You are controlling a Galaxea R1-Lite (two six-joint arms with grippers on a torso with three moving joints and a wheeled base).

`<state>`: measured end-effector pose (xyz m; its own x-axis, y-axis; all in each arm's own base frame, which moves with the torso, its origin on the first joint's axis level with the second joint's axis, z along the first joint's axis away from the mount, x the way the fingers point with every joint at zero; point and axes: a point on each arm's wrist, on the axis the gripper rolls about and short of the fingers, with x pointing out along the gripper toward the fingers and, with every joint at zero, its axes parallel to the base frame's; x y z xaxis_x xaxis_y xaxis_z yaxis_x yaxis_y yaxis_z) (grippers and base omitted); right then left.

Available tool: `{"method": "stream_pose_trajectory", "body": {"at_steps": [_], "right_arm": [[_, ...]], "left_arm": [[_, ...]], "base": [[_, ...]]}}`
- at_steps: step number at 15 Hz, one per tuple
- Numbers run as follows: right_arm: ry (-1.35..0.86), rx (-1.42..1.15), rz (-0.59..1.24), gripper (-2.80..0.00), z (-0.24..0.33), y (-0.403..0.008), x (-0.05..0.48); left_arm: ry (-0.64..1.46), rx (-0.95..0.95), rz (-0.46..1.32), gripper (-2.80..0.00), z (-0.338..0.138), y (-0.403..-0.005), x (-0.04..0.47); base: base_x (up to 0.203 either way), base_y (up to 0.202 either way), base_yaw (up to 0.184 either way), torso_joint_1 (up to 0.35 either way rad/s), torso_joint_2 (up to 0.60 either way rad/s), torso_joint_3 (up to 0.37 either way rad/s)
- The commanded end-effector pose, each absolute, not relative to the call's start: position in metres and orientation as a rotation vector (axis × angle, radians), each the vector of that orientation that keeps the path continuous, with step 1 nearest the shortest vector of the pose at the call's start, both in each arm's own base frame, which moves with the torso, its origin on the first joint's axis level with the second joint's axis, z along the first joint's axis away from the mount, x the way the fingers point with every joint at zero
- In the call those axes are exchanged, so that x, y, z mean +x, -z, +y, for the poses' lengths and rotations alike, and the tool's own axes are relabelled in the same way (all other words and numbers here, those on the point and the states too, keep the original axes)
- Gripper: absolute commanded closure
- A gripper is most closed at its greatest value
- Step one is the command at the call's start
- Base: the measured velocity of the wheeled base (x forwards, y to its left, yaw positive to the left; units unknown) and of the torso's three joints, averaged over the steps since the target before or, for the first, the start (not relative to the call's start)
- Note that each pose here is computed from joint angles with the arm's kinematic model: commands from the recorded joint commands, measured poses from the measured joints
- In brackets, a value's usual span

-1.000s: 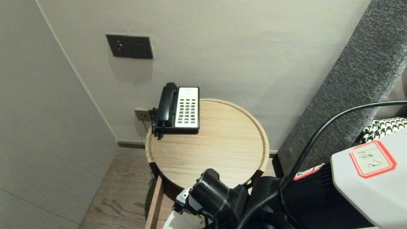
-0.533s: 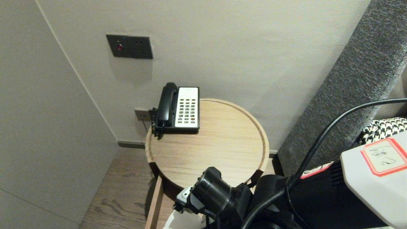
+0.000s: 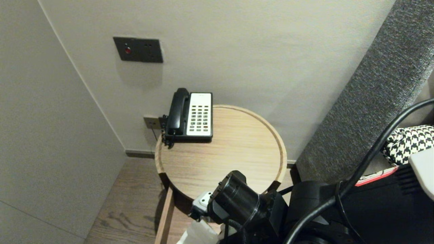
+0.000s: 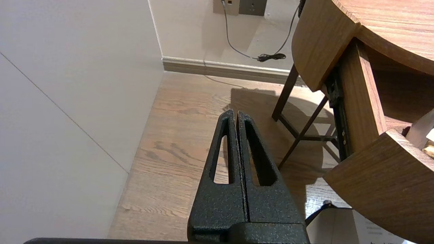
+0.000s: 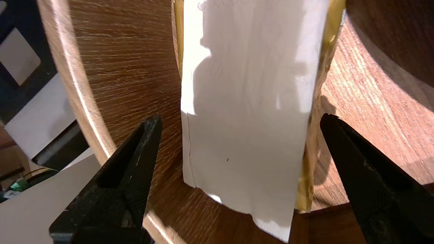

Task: Put the tissue on the table in the drawer one by one, then close the nightstand drawer

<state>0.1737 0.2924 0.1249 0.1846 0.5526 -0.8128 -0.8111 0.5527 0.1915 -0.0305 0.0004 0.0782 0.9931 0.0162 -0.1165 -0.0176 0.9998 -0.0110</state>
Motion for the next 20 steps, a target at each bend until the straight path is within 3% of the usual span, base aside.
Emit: {"method": "stream_pose_trajectory", "body": {"at_steps": [1, 6, 7, 15, 20], "right_arm": [[-0.989, -0.296, 0.967, -2.8, 0.29, -0.133, 0.171], [-0.979, -0.217, 0.934, -2.8, 0.283, -0.155, 0.167], [-0.971, -0.207, 0.939, 0.0, 0.281, -0.155, 0.167], [-0.976, -0.142, 0.885, 0.0, 0.262, -0.182, 0.156], [-0.866, -0.012, 0.942, 0.0, 0.231, -0.183, 0.161]], "left_arm": [[-0.018, -0.013, 0.116, 0.0, 0.0, -0.078, -0.031], [-0.018, -0.013, 0.117, 0.0, 0.0, -0.078, -0.031], [-0.018, -0.013, 0.118, 0.0, 0.0, -0.078, -0.03], [-0.018, -0.013, 0.116, 0.0, 0.0, -0.078, -0.031], [-0.018, -0.013, 0.117, 0.0, 0.0, -0.078, -0.031]], "base": [[0.0, 0.0, 0.0, 0.0, 0.0, 0.0], [0.0, 0.0, 0.0, 0.0, 0.0, 0.0], [0.0, 0.0, 0.0, 0.0, 0.0, 0.0], [0.0, 0.0, 0.0, 0.0, 0.0, 0.0], [0.0, 0.0, 0.0, 0.0, 0.0, 0.0]]}}
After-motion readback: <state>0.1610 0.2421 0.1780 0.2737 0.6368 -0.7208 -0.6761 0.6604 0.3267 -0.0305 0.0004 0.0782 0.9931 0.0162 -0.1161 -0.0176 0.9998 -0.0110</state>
